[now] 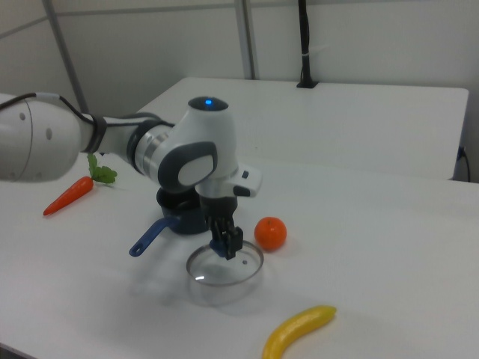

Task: Open lid
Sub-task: 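Lower the glass lid onto the table beside the orange and release it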

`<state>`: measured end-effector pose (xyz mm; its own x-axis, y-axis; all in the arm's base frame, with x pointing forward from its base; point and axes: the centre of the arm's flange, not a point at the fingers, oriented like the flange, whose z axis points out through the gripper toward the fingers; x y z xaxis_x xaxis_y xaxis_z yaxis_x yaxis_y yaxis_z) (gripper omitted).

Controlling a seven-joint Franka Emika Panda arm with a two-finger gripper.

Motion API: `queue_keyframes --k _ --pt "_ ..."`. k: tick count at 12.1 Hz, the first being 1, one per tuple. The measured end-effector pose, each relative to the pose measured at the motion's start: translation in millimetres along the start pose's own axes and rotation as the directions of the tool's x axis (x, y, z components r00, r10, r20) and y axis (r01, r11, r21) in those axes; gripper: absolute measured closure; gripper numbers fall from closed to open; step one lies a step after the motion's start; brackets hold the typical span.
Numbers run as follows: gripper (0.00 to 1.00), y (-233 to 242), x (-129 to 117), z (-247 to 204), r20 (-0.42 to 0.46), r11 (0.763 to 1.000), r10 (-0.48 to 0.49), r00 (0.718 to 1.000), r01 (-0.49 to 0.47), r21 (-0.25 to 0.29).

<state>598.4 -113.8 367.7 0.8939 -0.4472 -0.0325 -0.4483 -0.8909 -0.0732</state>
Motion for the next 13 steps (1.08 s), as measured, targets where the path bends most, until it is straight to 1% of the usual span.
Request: queue_keyframes --k 2,4,7,13 --pt "0.41 3.3 -4.1 15.6 -0.022 1.000 0.003 1.000 -0.003 0.001" --pt "0.41 5.4 -4.6 18.9 -0.026 1.000 0.008 1.000 -0.008 0.003" --pt "0.41 5.8 -0.8 24.9 -0.059 0.999 0.036 0.998 -0.034 0.037" --pt "0.41 5.8 -0.4 26.7 -0.058 0.998 0.041 0.997 -0.038 0.041"
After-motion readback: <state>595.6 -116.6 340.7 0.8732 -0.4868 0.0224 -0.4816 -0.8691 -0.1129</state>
